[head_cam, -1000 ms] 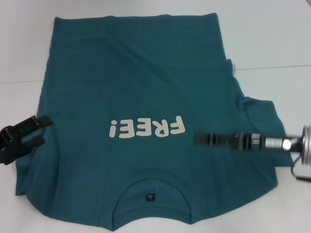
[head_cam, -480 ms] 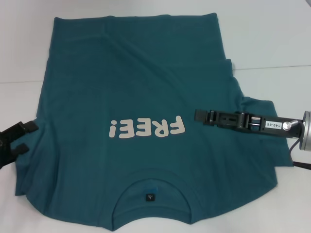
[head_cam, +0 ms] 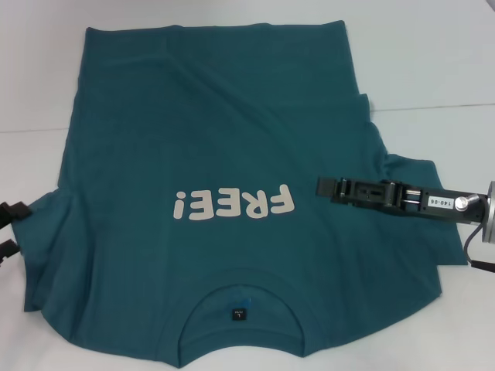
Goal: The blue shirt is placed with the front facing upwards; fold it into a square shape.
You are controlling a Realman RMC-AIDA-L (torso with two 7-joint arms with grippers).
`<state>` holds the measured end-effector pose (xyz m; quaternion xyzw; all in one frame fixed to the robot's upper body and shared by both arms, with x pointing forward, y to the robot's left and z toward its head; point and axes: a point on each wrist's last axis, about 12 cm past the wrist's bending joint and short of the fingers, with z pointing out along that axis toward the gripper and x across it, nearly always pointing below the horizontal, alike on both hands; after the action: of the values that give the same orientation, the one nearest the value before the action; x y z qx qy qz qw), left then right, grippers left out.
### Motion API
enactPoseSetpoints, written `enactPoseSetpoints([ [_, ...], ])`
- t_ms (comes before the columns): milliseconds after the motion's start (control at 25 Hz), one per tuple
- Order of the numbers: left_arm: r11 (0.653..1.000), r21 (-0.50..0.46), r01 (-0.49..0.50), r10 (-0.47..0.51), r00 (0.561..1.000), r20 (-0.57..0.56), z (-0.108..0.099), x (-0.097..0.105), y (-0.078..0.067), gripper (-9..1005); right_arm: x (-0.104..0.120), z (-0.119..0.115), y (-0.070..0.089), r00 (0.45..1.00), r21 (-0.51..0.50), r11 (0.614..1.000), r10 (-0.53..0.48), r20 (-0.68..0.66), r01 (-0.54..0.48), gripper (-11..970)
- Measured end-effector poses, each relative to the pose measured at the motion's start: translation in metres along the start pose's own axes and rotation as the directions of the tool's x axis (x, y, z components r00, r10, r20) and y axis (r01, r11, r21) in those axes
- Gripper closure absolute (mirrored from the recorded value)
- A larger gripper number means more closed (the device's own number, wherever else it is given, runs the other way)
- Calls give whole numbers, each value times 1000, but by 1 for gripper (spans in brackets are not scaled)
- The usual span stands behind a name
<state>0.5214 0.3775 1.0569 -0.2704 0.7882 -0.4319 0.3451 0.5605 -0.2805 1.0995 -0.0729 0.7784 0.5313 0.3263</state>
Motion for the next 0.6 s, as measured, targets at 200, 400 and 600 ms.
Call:
enactPoseSetpoints([
  [200,999,-13,31,-31,1000,6,-4,4,6,123,0,0,0,1000,-1,1000,1,0,-1,43],
  [400,998,-31,51,-50,999,20,-6,6,11,123,0,0,0,1000,-4,1000,3,0,-3,44],
  [600,998,-47,47,-46,999,26,-3,8,13,123,0,-1,0,1000,-1,1000,5,4,-5,43],
])
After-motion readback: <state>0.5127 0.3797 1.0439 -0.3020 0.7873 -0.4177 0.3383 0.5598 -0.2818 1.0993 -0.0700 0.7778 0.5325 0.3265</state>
